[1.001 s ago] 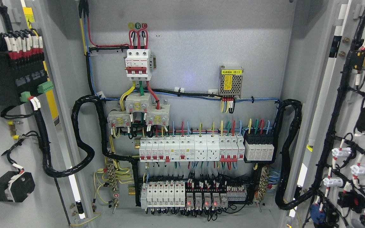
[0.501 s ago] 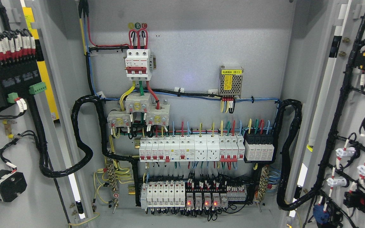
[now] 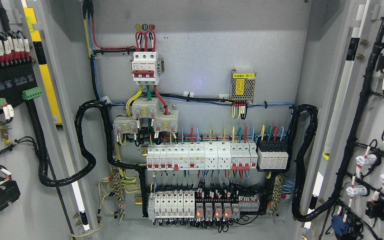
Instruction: Open door with both hands
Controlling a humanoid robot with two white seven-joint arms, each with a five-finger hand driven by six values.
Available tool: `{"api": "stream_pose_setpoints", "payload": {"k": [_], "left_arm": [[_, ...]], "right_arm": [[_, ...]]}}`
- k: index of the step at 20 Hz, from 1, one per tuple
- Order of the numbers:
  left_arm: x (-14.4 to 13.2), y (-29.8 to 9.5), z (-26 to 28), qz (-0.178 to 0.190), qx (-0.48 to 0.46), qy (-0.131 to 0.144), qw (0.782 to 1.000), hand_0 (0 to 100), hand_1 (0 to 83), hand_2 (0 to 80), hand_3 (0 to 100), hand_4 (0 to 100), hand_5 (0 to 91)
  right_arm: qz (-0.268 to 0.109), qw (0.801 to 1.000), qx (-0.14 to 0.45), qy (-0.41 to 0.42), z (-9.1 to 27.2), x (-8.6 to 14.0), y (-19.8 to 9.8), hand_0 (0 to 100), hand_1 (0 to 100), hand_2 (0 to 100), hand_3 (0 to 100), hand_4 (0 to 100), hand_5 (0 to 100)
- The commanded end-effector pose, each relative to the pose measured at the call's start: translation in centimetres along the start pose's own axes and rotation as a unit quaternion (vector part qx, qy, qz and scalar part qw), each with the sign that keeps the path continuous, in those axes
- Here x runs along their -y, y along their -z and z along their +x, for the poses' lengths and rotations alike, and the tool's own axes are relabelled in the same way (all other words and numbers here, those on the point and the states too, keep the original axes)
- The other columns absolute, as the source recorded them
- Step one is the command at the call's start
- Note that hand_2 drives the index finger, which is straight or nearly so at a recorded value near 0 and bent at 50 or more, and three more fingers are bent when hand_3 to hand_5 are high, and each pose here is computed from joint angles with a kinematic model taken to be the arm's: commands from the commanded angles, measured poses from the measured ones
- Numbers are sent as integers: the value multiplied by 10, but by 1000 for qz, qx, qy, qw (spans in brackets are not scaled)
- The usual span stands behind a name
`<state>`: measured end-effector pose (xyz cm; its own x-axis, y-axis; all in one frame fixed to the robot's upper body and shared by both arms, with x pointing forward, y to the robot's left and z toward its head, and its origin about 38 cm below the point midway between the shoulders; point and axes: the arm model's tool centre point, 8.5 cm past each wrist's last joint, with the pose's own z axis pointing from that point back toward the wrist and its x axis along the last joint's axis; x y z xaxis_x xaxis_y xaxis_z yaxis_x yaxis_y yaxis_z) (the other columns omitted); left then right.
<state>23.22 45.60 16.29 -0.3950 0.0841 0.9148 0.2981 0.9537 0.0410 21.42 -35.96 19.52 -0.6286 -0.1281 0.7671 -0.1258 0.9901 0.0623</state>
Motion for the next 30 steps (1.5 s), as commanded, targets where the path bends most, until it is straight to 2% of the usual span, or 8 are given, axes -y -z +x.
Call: {"api": "stream_pose_setpoints", "payload": {"k": [1,8,19,30], "left_arm": [[-42,-6,-4,37,-26,16,999,120,556,0,0,0,0],[-62,-1,-11,58,-34,9,998,120,556,0,0,0,0],[-86,17,-8,66,-28,20,997,120,556,0,0,0,0],[-76,19,-12,56,-30,11,998,120,556,0,0,0,0]], "right_arm": [[0,1000,-4,-12,3,10,1,0,500,40,0,0,0],[1,1000,-10,-15,1,13,-1,0,500,40,0,0,0],[-15,999,-7,-30,4,23,-5,0,500,40,0,0,0],[-11,1000,-7,-26,4,20,-6,0,500,40,0,0,0]]}}
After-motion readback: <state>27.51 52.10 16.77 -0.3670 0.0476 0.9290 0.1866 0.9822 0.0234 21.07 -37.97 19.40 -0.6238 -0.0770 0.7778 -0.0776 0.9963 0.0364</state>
